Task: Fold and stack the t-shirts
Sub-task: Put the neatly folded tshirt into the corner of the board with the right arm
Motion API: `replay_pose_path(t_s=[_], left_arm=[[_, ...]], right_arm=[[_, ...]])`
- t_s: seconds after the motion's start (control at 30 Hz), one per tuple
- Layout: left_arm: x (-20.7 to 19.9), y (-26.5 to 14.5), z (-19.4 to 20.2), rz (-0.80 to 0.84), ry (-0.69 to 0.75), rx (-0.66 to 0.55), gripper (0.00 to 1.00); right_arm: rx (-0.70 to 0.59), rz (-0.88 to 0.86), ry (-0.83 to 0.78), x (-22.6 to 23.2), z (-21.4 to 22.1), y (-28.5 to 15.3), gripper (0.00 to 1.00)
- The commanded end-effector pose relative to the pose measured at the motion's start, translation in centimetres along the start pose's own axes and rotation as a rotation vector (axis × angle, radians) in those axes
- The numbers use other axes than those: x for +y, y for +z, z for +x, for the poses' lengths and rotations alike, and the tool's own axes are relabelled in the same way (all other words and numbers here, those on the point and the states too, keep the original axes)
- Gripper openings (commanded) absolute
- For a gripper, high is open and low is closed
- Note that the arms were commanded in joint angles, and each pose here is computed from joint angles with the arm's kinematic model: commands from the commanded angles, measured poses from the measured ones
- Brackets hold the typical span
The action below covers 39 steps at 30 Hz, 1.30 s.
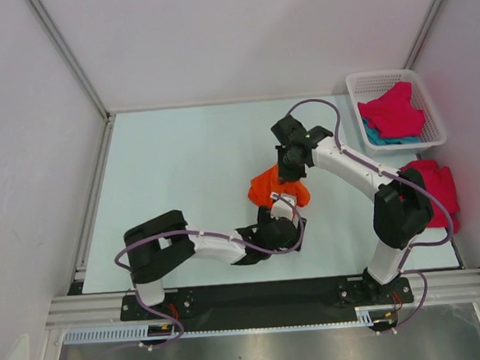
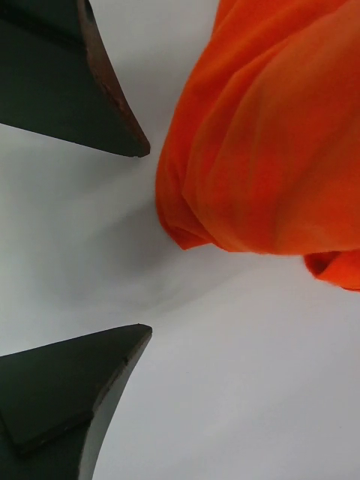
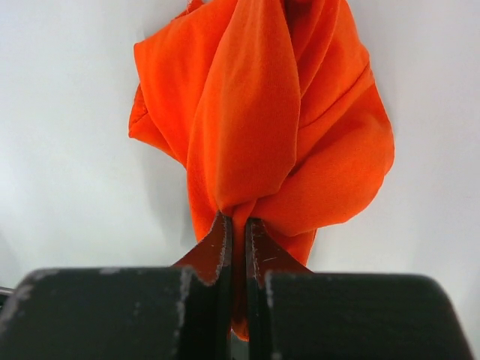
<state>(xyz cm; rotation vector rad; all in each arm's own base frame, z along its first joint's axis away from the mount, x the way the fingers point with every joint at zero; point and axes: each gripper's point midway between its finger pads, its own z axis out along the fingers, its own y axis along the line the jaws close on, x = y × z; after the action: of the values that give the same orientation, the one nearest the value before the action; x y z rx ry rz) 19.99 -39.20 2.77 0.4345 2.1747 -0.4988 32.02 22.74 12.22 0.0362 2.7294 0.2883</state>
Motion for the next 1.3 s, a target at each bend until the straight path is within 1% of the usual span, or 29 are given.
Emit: replay_pose_path(t_s=[0.0, 0.33, 0.4, 0.43, 0.5, 0.53, 0.57, 0.6, 0.67, 0.7, 0.77, 0.8, 0.83, 0.93, 0.97, 1.03, 1.07, 1.1, 1.13, 1.17, 1.2, 1.27], left_arm=[[0.3, 1.3, -2.0, -0.106, 0.064, -0.098, 0.99], [1.2, 3.2, -3.5, -0.238, 0.167, -0.155, 1.0], [1.4, 3.6, -3.3, -0.263, 0.185, -0.15, 1.0], [1.3, 4.1, -3.0, -0.273, 0.197, -0.133, 0.98], [0.8, 4.9, -2.5, -0.227, 0.2, -0.09, 0.66], [0.0, 5.1, -1.9, -0.155, 0.19, -0.045, 0.41], [0.6, 5.1, -2.0, -0.171, 0.149, -0.045, 0.0], [0.6, 4.5, -2.7, -0.176, 0.129, -0.058, 0.0], [1.6, 3.6, -2.9, -0.206, 0.141, -0.057, 0.0], [1.6, 2.7, -4.1, -0.21, 0.135, -0.077, 0.0], [3.2, 1.4, -4.9, -0.264, 0.158, -0.09, 0.0], [3.2, 0.1, -6.5, -0.257, 0.142, -0.122, 0.0], [4.0, -0.5, -6.5, -0.273, 0.158, -0.117, 0.0], [4.6, -3.0, -9.1, -0.266, 0.149, -0.159, 0.0], [4.8, -3.7, -9.3, -0.262, 0.16, -0.15, 0.0], [4.4, -5.4, -11.0, -0.227, 0.163, -0.167, 0.0], [3.9, -6.0, -11.6, -0.203, 0.162, -0.172, 0.0], [2.9, -6.8, -12.4, -0.147, 0.158, -0.17, 0.0], [2.6, -7.2, -12.8, -0.126, 0.167, -0.167, 0.0], [2.1, -7.6, -13.1, -0.106, 0.168, -0.163, 0.0], [1.1, -8.3, -14.0, -0.055, 0.164, -0.16, 0.0], [0.0, -9.0, -14.8, -0.005, 0.163, -0.158, 0.0]], right_arm=[[-0.012, -0.006, 0.002, -0.1, 0.6, -2.0, 0.0], [0.002, -0.015, -0.001, 0.4, 1.4, -2.7, 0.0], [0.01, -0.008, -0.004, 0.3, 1.8, -2.5, 0.0], [0.013, -0.003, -0.005, 0.2, 1.9, -2.5, 0.0], [0.017, 0.013, -0.009, -0.3, 2.0, -2.3, 0.0], [0.019, 0.017, -0.008, -0.5, 2.0, -2.2, 0.0], [0.02, 0.022, -0.009, -0.7, 1.9, -2.1, 0.0], [0.019, 0.025, -0.008, -1.0, 1.7, -2.1, 0.0], [0.009, 0.034, 0.012, -1.9, 1.0, -2.1, 0.0], [0.011, 0.03, 0.016, -2.1, 0.9, -2.0, 0.0], [0.005, 0.04, 0.03, -2.9, 0.5, -2.1, 0.0], [0.003, 0.043, 0.03, -2.9, 0.5, -2.1, 0.0], [-0.003, 0.047, 0.034, -3.2, 0.5, -2.5, 0.0], [-0.017, 0.08, 0.047, -4.3, 1.0, -3.5, 0.0], [-0.027, 0.11, 0.057, -5.2, 1.1, -3.8, 0.0], [-0.02, 0.154, 0.079, -6.7, 2.1, -4.2, 0.0], [-0.054, 0.168, 0.102, -7.6, 1.8, -5.2, 0.0], [-0.06, 0.18, 0.116, -8.3, 2.0, -5.6, 0.0], [-0.058, 0.19, 0.132, -9.1, 2.5, -5.8, 0.0], [-0.086, 0.185, 0.157, -9.7, 2.1, -6.7, 0.0], [-0.093, 0.187, 0.168, -10.1, 2.2, -7.3, 0.0], [-0.128, 0.179, 0.176, -10.2, 1.8, -8.8, 0.0]])
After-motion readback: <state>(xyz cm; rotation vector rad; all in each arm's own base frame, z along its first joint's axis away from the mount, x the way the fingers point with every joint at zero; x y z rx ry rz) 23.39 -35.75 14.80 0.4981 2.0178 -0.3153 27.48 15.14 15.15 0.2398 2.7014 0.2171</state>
